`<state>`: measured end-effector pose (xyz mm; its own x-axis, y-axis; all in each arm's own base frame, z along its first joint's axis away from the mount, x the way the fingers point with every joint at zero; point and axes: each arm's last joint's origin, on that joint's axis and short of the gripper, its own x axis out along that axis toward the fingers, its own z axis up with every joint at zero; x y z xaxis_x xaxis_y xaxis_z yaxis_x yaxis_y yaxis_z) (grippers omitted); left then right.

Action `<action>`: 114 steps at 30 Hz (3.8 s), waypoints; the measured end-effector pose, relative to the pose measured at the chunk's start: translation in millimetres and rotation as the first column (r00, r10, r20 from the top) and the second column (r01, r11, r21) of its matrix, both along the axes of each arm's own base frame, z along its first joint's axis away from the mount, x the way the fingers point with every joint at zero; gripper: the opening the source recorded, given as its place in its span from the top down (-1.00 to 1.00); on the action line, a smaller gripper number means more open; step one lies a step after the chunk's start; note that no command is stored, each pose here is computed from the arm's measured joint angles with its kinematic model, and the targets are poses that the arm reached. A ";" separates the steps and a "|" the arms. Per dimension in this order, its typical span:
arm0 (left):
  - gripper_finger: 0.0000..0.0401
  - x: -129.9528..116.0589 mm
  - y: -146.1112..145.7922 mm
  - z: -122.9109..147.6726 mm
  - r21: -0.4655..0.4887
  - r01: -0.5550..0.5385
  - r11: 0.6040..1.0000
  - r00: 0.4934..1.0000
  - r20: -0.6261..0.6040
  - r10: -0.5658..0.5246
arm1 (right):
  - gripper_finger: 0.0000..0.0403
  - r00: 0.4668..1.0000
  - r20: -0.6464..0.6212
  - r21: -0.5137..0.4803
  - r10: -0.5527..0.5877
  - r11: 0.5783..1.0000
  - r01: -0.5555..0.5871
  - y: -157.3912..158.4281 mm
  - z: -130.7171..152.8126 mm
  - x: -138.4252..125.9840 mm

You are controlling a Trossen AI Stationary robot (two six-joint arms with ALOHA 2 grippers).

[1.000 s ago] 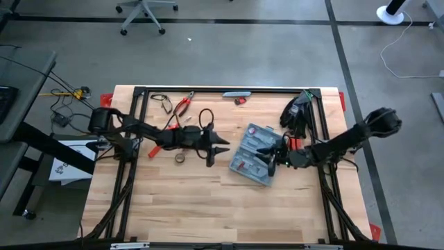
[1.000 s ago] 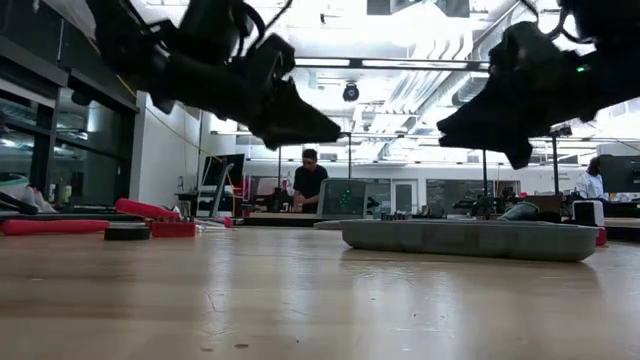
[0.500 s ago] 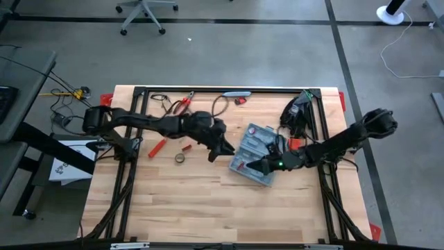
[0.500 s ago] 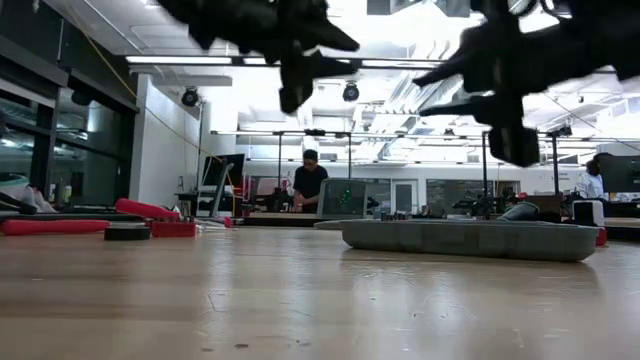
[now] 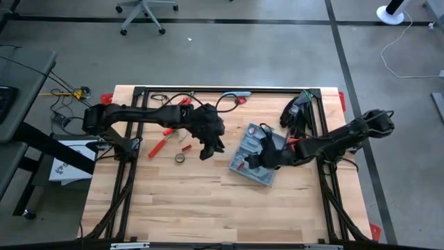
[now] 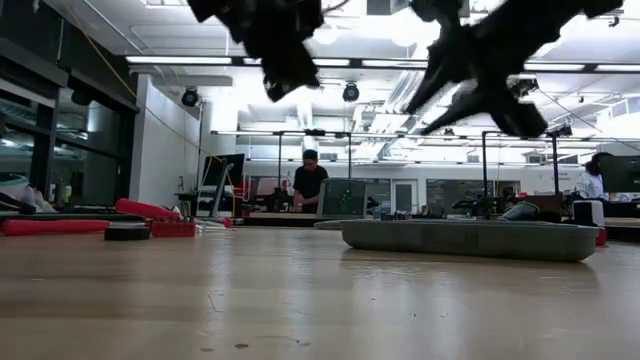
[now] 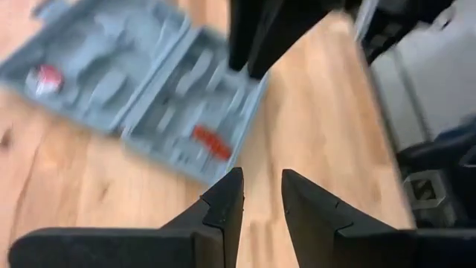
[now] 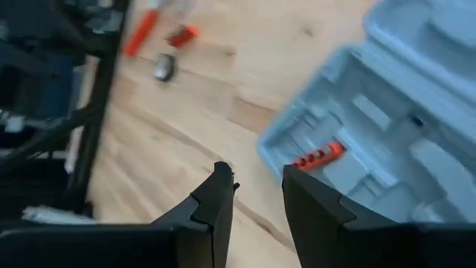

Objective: Prefit tool cases
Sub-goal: Put the right orange multi-bit set into the gray tool case

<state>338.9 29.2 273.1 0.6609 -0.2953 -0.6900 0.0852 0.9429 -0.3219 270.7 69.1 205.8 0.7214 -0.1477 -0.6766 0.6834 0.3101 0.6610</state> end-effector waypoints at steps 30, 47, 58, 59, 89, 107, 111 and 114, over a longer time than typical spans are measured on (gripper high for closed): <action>0.57 -15.3 4.0 -19.4 0.060 0.086 0.995 0.987 -0.142 -0.077 | 0.45 0.938 -0.082 0.208 -0.336 0.915 0.346 19.1 -70.8 23.3; 0.57 -15.7 0.0 -22.9 0.041 0.072 0.997 0.986 -0.155 -0.065 | 0.46 0.968 -0.091 0.190 -0.235 0.950 0.249 -22.1 -88.5 48.0; 0.57 -15.5 -4.9 -23.0 0.040 0.083 0.996 0.984 -0.159 -0.076 | 0.46 0.968 -0.157 0.201 -0.194 0.954 0.224 -52.8 -91.3 48.4; 0.57 -15.5 -4.9 -23.0 0.040 0.082 0.996 0.984 -0.160 -0.075 | 0.46 0.968 -0.157 0.201 -0.195 0.954 0.224 -53.0 -91.4 48.4; 0.57 48.1 -1.1 -102.1 0.160 0.001 0.987 0.997 -0.076 0.011 | 0.45 0.980 -0.091 0.212 -0.177 0.958 0.192 -54.5 -89.2 53.5; -0.05 53.0 -0.2 -115.1 0.008 -0.203 0.979 0.968 -0.147 0.202 | 0.45 0.977 -0.076 0.182 -0.200 0.961 0.211 -53.5 -81.9 50.8; -0.09 54.9 -1.7 -116.9 0.011 -0.209 0.978 0.968 -0.138 0.208 | 0.45 0.976 -0.085 0.184 -0.201 0.960 0.213 -53.1 -81.8 50.0; -0.09 56.1 -4.2 -116.9 0.024 -0.214 0.977 0.968 -0.128 0.215 | 0.45 0.976 -0.088 0.180 -0.199 0.960 0.212 -51.8 -81.2 49.3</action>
